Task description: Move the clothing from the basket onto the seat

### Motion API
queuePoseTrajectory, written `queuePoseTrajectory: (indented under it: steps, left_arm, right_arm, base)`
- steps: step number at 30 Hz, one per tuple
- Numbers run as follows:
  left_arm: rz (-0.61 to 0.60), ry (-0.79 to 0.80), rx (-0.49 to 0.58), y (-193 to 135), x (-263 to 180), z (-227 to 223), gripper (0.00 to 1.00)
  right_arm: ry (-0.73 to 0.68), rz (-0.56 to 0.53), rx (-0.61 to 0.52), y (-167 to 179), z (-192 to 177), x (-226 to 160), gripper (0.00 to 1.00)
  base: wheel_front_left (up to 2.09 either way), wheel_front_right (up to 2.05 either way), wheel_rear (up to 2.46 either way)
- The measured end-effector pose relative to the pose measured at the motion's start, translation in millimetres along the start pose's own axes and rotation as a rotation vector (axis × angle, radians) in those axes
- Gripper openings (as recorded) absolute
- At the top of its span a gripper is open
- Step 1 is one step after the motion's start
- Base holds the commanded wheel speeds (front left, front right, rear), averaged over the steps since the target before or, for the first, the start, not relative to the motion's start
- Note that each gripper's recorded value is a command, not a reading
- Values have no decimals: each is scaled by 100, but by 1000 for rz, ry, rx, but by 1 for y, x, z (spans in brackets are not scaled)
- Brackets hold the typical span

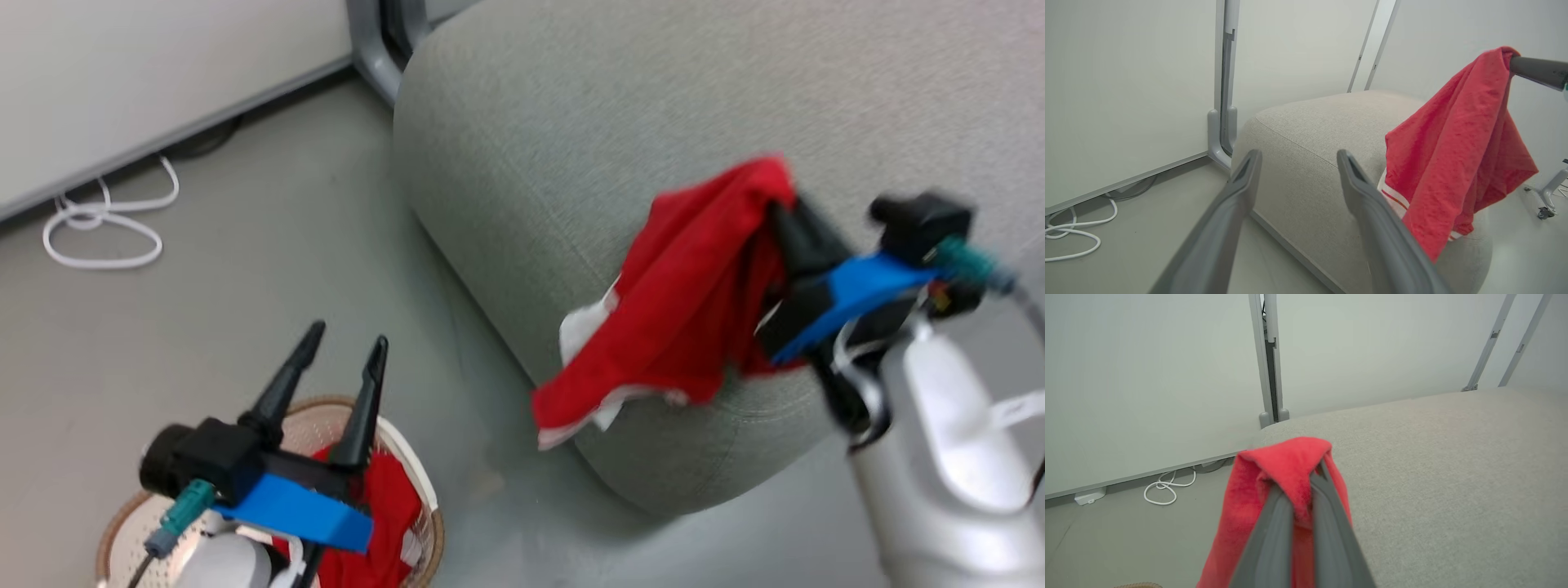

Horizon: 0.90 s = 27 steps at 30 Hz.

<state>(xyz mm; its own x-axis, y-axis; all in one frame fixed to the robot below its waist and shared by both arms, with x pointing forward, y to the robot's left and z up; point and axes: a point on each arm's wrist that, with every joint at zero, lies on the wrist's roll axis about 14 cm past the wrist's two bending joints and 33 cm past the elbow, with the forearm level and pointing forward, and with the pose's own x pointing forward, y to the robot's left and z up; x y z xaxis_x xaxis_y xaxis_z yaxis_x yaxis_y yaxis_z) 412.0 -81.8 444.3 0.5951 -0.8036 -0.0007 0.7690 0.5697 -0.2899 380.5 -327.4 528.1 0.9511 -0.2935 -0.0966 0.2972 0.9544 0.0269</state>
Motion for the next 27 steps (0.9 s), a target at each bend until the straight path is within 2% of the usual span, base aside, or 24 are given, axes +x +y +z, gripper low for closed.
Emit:
queuePoseTrajectory:
  steps: [11, 18, 22, 27]
  left_arm:
    - [62, 12, -18, 51, -9, -22, 100]
    - [136, 42, -15, 89, -25, -39, 100]
    - [164, 46, -19, 101, -32, -43, 100]
    - [185, 60, -20, 111, -37, -52, 100]
  right_arm:
    - [-113, -108, -115, -51, 73, 91, 0]
    - [-271, -278, -66, -94, 118, 137, 0]
    - [-260, -325, -57, -104, 110, 158, 0]
    - [-113, -360, -65, -110, 53, 177, 0]
  base:
    - [0, 0, 0]
    - [0, 0, 0]
    - [0, 0, 0]
    - [0, 0, 0]
